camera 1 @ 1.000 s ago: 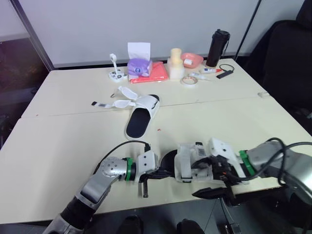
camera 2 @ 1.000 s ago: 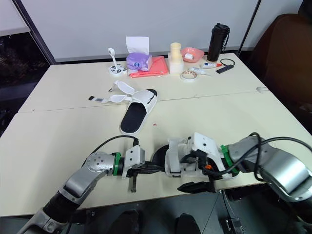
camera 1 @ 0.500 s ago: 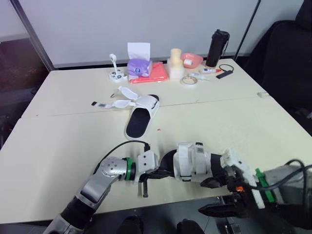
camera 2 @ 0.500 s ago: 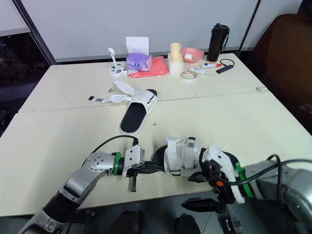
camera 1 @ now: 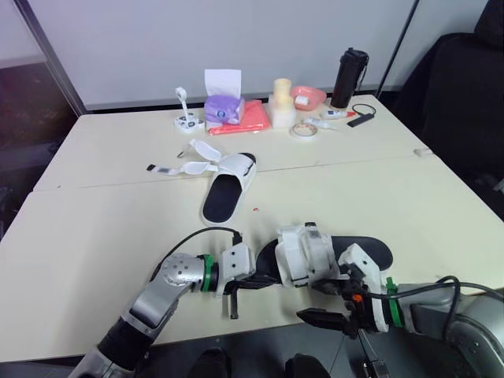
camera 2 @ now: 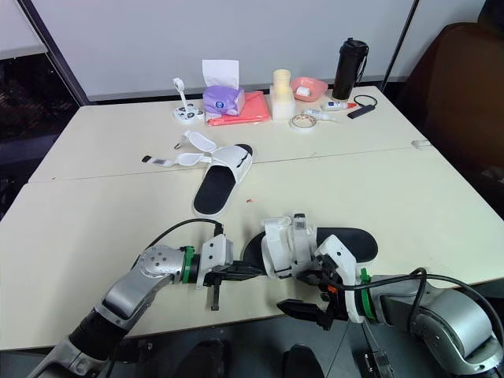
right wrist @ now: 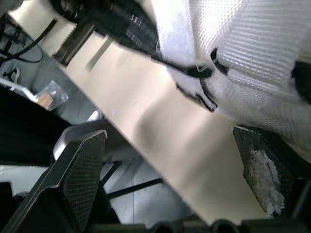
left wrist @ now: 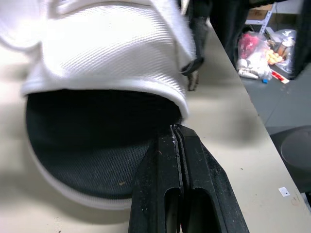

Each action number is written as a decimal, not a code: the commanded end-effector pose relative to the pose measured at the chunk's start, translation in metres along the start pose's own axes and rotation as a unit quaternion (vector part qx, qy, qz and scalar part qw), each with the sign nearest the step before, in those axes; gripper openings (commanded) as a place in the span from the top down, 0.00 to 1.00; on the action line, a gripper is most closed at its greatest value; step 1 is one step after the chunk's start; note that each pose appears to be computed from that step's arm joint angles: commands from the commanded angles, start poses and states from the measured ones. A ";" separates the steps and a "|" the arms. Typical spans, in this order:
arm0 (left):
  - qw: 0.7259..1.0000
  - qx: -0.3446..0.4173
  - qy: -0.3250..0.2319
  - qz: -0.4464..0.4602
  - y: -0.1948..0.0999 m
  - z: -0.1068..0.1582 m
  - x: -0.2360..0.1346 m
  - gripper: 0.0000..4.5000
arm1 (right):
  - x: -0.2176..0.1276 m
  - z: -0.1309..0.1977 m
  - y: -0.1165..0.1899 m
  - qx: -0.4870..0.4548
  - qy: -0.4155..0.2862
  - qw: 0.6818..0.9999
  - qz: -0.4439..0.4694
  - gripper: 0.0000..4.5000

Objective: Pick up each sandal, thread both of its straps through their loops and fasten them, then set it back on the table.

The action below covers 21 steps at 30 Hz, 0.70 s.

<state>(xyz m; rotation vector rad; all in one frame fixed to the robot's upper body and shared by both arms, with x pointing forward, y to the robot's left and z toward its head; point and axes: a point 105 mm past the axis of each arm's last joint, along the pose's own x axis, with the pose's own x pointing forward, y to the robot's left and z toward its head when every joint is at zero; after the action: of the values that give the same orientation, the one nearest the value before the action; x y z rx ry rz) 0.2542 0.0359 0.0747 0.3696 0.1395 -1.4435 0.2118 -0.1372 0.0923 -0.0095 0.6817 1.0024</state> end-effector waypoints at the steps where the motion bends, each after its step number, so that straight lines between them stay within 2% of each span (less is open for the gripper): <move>1: 0.999 -0.020 0.034 -0.009 -0.006 -0.018 0.000 1.00 | 0.002 0.017 0.005 -0.028 -0.023 0.999 0.010 0.00; 10: 0.999 -0.021 0.034 -0.005 -0.006 -0.018 0.000 1.00 | -0.001 0.024 0.020 -0.061 -0.004 0.997 0.050 0.00; 21: 0.999 -0.019 0.033 -0.007 -0.004 -0.018 0.001 1.00 | -0.004 0.022 0.023 -0.079 0.021 0.994 0.078 0.00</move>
<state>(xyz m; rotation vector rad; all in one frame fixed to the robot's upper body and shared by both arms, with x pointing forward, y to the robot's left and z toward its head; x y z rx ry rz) 0.2552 0.0362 0.0756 0.3745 0.1368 -1.4411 0.2067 -0.1279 0.1124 -0.1027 0.6842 1.1583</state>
